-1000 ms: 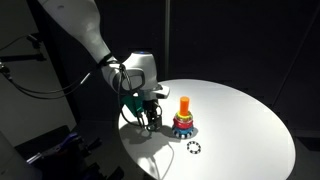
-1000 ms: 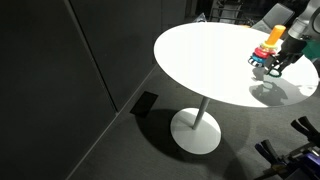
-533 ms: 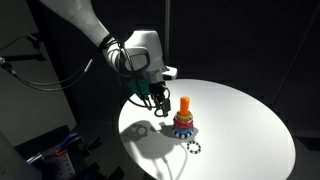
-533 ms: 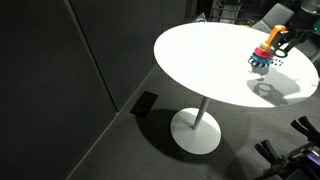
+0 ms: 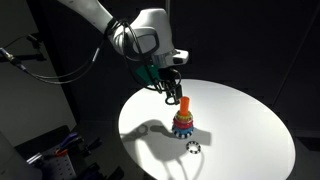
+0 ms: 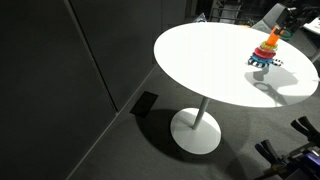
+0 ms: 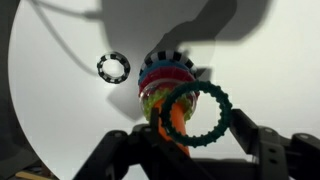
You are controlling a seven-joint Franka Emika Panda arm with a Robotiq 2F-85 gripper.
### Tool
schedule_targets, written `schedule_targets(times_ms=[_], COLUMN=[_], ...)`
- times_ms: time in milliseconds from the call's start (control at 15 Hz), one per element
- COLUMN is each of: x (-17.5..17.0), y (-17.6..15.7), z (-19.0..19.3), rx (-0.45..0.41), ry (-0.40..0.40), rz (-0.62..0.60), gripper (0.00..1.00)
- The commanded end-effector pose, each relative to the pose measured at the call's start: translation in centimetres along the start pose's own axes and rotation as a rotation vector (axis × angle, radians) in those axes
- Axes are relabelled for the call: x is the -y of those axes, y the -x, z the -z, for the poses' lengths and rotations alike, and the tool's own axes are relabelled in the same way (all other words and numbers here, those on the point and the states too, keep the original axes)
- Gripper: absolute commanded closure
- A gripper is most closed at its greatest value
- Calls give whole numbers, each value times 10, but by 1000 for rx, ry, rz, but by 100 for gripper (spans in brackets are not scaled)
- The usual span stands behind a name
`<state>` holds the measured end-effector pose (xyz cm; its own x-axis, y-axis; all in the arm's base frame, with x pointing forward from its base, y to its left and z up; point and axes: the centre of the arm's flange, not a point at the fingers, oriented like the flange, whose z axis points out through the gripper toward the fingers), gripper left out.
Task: Put the dark green ring on the stack
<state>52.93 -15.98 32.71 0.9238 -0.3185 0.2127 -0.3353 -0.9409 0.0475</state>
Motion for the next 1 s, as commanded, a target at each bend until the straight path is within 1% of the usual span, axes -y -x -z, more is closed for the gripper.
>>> schedule_targets(times_ms=[0,333,800,933], x=[-9,-20,-24,-23], y=[-24,-41,-61,-65], z=[9,10,-7,-14], rx=[-4,-29,-27,-14], ry=[6,16,13,7], rz=[-58,-105,-137,-142], gripper=[53,53,53,53])
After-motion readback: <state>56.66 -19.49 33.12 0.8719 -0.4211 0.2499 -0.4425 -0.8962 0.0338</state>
